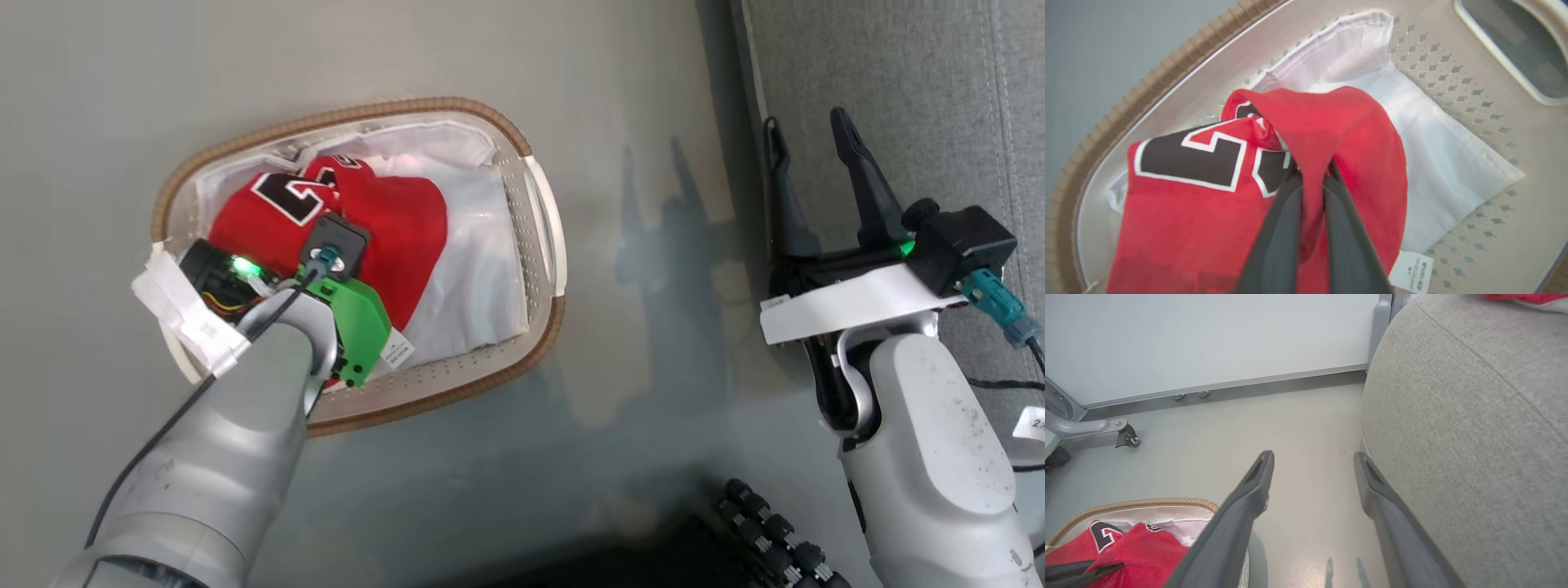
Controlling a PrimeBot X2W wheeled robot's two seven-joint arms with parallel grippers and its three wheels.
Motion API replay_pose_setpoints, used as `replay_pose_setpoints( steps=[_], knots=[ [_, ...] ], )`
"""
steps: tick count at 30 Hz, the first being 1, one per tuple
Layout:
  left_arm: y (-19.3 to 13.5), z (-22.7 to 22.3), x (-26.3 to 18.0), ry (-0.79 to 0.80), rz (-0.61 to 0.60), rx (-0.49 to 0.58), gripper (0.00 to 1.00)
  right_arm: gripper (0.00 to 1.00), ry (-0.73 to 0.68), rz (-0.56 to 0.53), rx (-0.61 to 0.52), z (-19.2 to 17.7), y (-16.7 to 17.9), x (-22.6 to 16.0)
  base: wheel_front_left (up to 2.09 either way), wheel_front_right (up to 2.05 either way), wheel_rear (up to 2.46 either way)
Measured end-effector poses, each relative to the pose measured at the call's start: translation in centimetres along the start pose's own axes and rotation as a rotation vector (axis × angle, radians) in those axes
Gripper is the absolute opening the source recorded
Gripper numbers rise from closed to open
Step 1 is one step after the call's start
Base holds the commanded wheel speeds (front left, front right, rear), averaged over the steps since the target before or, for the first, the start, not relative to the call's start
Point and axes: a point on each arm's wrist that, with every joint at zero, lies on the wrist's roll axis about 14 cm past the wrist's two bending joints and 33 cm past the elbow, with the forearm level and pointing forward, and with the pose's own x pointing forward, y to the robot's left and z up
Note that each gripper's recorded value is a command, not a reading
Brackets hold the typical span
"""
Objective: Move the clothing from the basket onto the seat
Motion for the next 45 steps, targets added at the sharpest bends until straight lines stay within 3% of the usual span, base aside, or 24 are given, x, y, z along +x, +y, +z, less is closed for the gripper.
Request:
replay_pose_setpoints(
  steps=[14, 26, 39, 45],
  knots=[
    [-4.2, 10.5, -7.0, -0.319, -0.036, 0.041, 0.0, 1.0, -0.017, 0.007, -0.035, 2.7, 1.1, -3.8, 0.0, 0.0, 0.0],
    [-7.6, 20.0, -17.1, -0.579, -0.066, 0.166, 0.0, 1.0, -0.107, 0.053, -0.034, 7.0, 3.3, -8.5, 0.0, 0.0, 0.0],
    [-9.4, 32.3, -30.6, -0.885, 0.005, 0.368, 0.0, 1.0, -0.264, 0.169, -0.053, 12.5, 7.4, -12.1, 0.0, 0.0, 0.0],
    [-10.5, 34.7, -34.1, -0.961, -0.002, 0.369, 0.0, 1.0, -0.302, 0.206, -0.058, 13.8, 8.7, -12.9, 0.0, 0.0, 0.0]
  ],
)
